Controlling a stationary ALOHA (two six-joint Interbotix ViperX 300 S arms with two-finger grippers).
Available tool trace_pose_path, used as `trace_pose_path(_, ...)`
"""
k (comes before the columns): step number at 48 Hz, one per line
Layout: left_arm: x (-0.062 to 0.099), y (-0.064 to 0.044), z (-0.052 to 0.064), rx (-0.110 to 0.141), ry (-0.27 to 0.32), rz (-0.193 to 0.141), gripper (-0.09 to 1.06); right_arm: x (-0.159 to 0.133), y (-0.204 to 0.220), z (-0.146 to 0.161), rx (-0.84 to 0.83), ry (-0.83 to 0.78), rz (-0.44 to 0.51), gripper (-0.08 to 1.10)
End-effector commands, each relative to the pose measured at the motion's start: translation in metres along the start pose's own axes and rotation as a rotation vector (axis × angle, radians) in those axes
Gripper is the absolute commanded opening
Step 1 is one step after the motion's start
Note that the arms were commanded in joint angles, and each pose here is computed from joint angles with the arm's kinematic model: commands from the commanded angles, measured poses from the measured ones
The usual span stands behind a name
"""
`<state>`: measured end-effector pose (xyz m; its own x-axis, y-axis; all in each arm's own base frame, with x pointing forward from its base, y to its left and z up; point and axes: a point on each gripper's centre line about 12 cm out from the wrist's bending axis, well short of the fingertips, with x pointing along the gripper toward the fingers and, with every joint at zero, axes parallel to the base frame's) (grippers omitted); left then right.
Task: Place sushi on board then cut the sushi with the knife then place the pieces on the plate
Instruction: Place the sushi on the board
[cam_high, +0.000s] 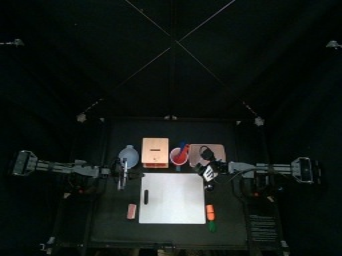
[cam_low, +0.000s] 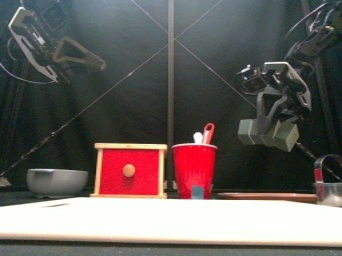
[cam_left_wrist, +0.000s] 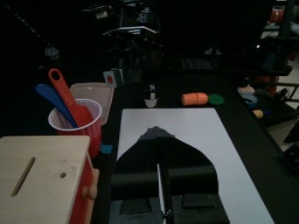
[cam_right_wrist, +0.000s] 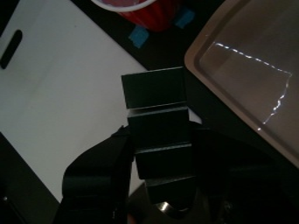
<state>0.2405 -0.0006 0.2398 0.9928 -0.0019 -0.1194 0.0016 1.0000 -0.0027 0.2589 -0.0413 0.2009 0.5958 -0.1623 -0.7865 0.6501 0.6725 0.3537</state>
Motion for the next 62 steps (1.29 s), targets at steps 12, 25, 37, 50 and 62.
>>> trace_pose_path(12, 0.002, 0.0, 0.006, 0.002, -0.021, 0.0, -0.01, 0.01, 0.053, -0.014, 0.114, -0.065, -0.073, 0.62)
trace_pose_path(25, 0.001, 0.0, 0.004, -0.002, -0.015, 0.0, -0.01, 0.033, 0.09, -0.03, 0.304, -0.061, -0.135, 0.62)
trace_pose_path(37, 0.0, 0.0, 0.001, 0.0, -0.008, 0.002, 0.0, 0.062, 0.129, -0.029, 0.41, -0.055, -0.137, 0.62)
trace_pose_path(50, 0.0, 0.0, 0.0, 0.004, 0.0, 0.001, 0.0, 0.094, 0.161, -0.021, 0.499, -0.033, -0.208, 0.62)
trace_pose_path(62, -0.002, 0.0, 0.002, 0.013, -0.011, 0.001, 0.0, 0.115, 0.177, -0.03, 0.61, 0.037, -0.363, 0.62)
